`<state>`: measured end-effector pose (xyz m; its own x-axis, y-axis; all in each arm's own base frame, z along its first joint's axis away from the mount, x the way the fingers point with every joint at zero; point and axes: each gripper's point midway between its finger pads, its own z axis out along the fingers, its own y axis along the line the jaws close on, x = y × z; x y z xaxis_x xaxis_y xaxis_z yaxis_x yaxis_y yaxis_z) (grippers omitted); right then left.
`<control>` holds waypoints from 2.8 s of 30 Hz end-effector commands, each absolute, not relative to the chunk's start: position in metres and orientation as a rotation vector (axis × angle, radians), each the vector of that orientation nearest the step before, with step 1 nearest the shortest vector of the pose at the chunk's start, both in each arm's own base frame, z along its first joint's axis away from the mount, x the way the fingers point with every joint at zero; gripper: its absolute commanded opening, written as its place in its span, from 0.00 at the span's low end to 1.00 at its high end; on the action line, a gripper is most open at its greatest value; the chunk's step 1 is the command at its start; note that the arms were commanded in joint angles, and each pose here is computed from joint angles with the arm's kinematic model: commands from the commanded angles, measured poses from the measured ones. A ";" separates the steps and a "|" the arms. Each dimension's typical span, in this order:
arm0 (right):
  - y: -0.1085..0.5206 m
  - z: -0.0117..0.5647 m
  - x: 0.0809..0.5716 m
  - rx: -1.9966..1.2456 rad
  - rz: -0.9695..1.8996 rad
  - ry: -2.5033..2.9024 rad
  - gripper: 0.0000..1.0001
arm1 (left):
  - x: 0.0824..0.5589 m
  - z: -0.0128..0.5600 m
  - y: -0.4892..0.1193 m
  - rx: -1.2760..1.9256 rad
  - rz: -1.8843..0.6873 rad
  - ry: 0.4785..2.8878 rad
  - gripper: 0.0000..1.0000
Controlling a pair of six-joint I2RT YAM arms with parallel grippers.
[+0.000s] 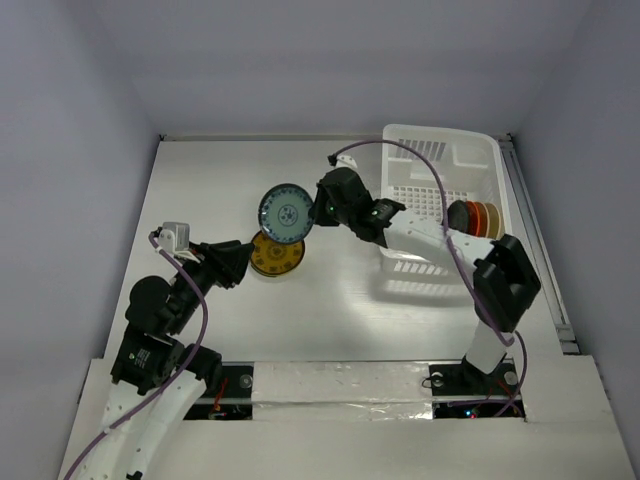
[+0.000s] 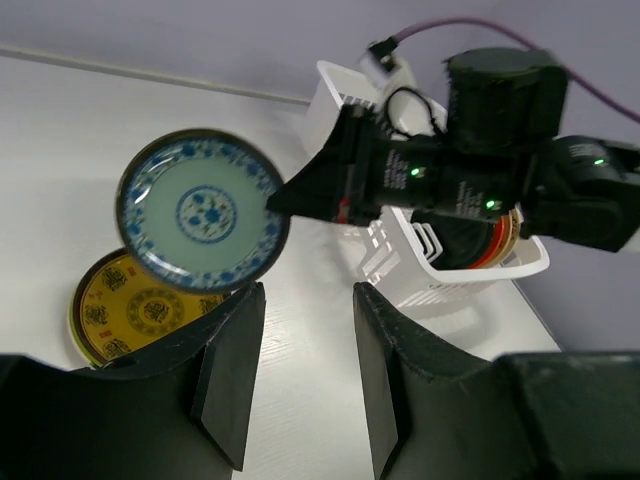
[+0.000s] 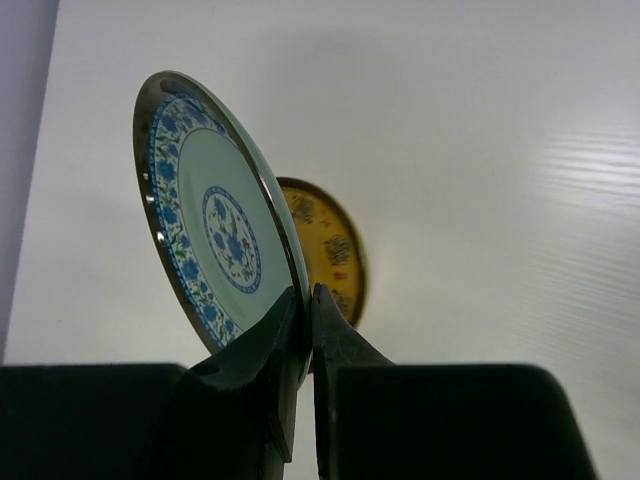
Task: Unload the plates from the dish rack
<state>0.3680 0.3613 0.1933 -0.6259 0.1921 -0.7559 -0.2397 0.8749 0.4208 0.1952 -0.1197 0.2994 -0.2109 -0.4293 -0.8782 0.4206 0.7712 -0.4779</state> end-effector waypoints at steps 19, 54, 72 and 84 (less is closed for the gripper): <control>0.421 0.106 0.327 0.008 0.957 2.328 0.28 | 0.196 0.308 -0.120 -0.003 -0.784 1.579 0.37; -0.003 0.235 0.317 0.531 -0.295 2.066 0.45 | 0.182 0.321 -0.121 0.027 -0.816 1.511 0.38; -0.016 0.172 0.342 0.540 -0.390 2.224 0.37 | 0.182 0.320 -0.123 0.031 -0.823 1.518 0.39; -0.019 0.179 0.341 0.461 -0.439 2.259 0.05 | 0.183 0.319 -0.123 0.029 -0.821 1.522 0.39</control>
